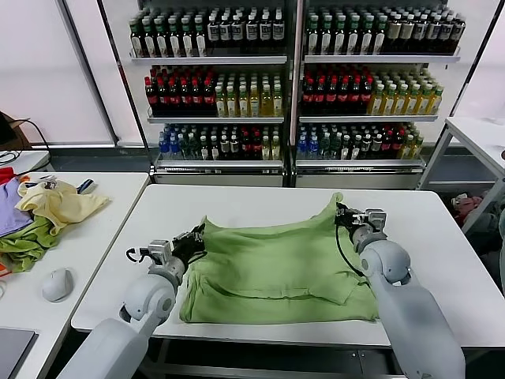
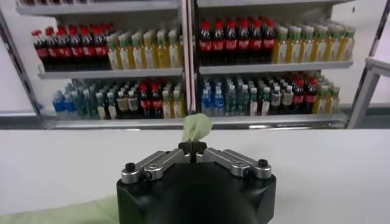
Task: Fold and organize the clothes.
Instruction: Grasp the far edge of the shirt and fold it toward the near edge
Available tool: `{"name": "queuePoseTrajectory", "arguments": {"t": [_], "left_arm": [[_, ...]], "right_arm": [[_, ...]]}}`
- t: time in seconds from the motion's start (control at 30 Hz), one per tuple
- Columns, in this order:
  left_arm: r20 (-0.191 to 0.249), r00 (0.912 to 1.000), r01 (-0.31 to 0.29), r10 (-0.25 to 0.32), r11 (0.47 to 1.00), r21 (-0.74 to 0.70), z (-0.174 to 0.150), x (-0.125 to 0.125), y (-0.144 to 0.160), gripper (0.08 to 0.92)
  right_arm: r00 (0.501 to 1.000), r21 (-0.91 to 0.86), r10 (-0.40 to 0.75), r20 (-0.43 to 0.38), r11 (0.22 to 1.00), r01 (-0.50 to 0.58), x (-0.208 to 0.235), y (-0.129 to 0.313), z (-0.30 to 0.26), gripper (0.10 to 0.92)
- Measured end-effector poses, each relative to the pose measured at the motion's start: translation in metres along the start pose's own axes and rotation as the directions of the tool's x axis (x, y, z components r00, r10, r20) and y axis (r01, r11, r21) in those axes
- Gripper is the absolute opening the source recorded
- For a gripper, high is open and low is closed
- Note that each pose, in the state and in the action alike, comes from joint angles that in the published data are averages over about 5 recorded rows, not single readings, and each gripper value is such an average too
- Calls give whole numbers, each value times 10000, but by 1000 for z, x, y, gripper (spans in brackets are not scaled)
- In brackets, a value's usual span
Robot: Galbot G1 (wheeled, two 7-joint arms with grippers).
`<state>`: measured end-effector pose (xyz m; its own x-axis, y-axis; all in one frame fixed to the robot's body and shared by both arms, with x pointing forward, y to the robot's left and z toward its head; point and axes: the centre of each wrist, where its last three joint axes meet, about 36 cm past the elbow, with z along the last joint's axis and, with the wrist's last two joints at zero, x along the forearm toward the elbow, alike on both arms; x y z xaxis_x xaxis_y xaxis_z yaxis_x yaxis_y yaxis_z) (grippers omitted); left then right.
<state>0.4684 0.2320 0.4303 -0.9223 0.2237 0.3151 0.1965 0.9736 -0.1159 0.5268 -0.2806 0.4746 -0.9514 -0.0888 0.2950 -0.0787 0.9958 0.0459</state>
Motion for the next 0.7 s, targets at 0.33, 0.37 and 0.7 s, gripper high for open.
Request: {"name": "queuePoseTrajectory", "arguments": {"t": [0.33,0.37,0.7], "left_arm": [[-338,9987,-373,369,9992,-124,8,36,1,91],[-407,9984,-403,397,9991,-139,10,39,1,91],[-1040,9939,-430,368,9974,-579,29,51,-2,147]], "right_arm": [[9998,-210,199,-40,9996,-199,64,-6,19,114],[9997,-237,248,-67,9994,-249,69,-6,21,114],[9958,-266,705,-586,9970,-722,101,-3,49,135]]}}
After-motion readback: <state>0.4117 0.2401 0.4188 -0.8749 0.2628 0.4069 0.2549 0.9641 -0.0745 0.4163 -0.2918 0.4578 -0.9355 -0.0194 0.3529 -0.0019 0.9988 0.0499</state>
